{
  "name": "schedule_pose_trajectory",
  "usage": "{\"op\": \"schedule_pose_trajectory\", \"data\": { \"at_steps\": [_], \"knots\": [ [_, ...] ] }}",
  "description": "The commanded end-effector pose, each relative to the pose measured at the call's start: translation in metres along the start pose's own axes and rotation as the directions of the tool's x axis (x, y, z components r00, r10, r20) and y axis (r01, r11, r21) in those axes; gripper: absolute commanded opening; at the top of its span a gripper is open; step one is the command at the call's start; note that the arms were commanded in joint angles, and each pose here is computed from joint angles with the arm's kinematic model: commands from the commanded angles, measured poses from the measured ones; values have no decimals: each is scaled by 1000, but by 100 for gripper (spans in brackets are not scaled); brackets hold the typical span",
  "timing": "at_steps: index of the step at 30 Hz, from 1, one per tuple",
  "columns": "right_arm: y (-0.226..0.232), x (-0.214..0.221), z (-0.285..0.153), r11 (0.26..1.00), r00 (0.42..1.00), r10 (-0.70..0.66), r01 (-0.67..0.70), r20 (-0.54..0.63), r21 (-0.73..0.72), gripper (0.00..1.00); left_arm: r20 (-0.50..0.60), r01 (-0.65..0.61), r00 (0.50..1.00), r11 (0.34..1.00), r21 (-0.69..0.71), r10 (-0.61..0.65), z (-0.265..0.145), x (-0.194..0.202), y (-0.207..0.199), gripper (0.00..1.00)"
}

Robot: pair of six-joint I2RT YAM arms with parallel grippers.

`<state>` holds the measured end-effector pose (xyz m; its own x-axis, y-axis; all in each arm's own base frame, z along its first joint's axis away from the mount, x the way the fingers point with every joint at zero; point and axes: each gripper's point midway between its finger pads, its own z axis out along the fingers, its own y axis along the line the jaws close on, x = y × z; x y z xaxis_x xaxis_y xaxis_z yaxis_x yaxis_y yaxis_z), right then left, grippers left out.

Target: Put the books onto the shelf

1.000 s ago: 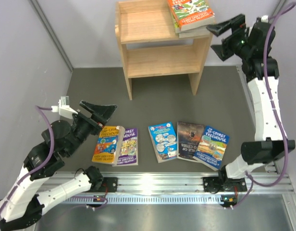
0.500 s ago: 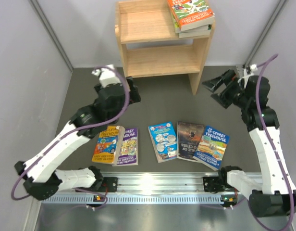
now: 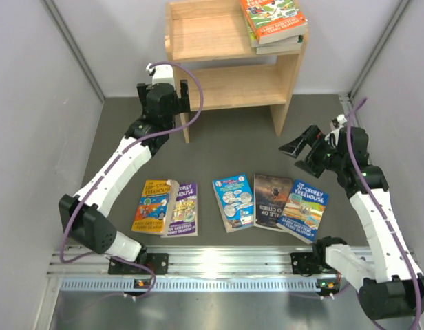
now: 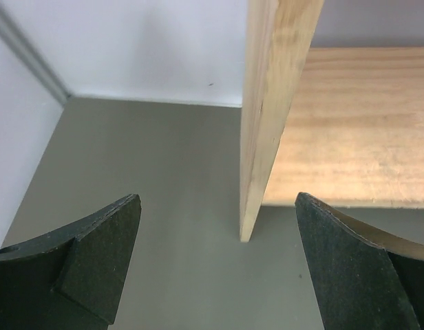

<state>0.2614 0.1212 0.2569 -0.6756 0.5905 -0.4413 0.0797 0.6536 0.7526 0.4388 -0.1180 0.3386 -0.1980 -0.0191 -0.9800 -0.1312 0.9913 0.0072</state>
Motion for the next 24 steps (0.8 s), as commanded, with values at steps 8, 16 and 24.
{"op": "schedule_pose_trajectory", "data": {
  "at_steps": [8, 16, 24],
  "knots": [
    [21, -12, 30, 996, 995, -83, 82, -58, -26, 100, 155, 110, 978, 975, 195, -141, 47, -61, -18, 99],
    [30, -18, 26, 994, 994, -98, 96, -42, -46, 100, 127, 139, 977, 965, 222, -170, 86, -56, -37, 96],
    [24, -16, 19, 996, 996, -88, 87, -33, -33, 100, 96, 132, 983, 968, 213, -155, 89, -47, -35, 16]
  ]
}}
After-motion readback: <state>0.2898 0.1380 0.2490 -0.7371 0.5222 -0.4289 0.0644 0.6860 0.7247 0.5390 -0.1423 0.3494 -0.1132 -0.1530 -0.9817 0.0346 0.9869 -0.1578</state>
